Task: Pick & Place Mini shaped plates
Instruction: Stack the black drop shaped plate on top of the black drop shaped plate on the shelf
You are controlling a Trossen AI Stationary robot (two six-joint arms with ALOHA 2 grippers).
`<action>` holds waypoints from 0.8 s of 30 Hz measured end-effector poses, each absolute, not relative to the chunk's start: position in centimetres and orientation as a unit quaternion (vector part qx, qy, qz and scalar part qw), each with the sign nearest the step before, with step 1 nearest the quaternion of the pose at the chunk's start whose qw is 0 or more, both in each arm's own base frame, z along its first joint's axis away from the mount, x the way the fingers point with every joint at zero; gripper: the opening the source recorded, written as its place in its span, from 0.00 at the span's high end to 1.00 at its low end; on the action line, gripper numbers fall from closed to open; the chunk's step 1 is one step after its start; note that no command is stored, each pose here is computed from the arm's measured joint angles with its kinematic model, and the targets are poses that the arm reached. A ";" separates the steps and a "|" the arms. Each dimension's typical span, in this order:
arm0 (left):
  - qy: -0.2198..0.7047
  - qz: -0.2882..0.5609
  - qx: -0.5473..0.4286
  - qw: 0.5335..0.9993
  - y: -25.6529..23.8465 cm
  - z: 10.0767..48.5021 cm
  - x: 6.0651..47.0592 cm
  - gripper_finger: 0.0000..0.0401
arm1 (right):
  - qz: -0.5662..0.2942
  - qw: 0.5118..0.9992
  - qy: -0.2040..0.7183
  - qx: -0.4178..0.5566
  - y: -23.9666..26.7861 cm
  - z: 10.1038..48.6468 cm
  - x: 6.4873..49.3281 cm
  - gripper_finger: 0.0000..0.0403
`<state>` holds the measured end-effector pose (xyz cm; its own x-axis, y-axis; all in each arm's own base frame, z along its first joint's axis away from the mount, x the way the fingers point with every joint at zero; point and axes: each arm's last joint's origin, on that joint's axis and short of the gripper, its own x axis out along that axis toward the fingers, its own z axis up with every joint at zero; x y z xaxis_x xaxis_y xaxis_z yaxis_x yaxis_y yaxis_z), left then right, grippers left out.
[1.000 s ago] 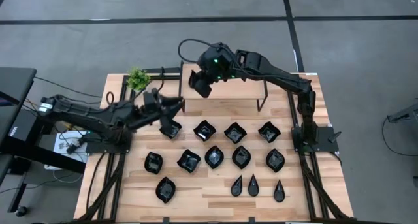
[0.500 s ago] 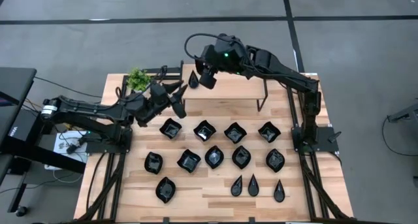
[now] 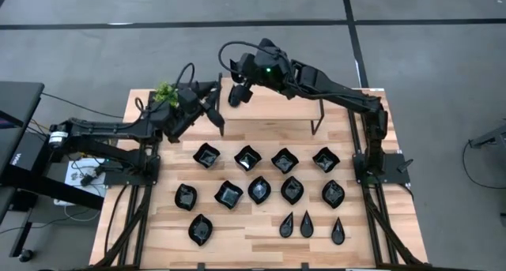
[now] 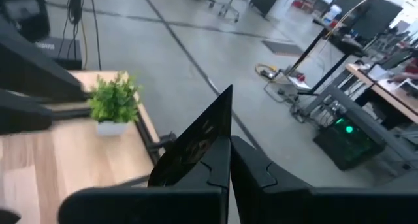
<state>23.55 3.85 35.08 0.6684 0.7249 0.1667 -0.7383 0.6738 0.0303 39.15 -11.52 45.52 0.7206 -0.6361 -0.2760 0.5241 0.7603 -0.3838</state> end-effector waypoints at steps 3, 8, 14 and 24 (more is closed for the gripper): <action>-0.070 0.415 0.049 0.906 4.6 35.1 23.4 0.74 | -0.316 0.919 0.187 -0.144 -11.3 45.7 39.3 1.00; -0.069 0.432 0.052 0.898 5.5 35.1 23.2 0.74 | -0.310 0.924 0.166 -0.149 -10.6 46.1 39.6 1.00; -0.086 0.401 0.055 0.910 5.5 35.4 23.3 0.74 | -0.299 0.926 0.169 -0.156 -9.9 45.6 40.4 1.00; -0.078 0.417 0.066 0.903 5.6 35.3 23.2 0.74 | -0.308 0.902 0.215 -0.214 -8.7 43.4 42.4 1.00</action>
<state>23.22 5.59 35.35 0.6409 0.7423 0.1955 -0.7629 0.6441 0.0554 42.39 -8.68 43.44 0.7182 -0.6472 -0.2556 0.4637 0.7190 -0.5177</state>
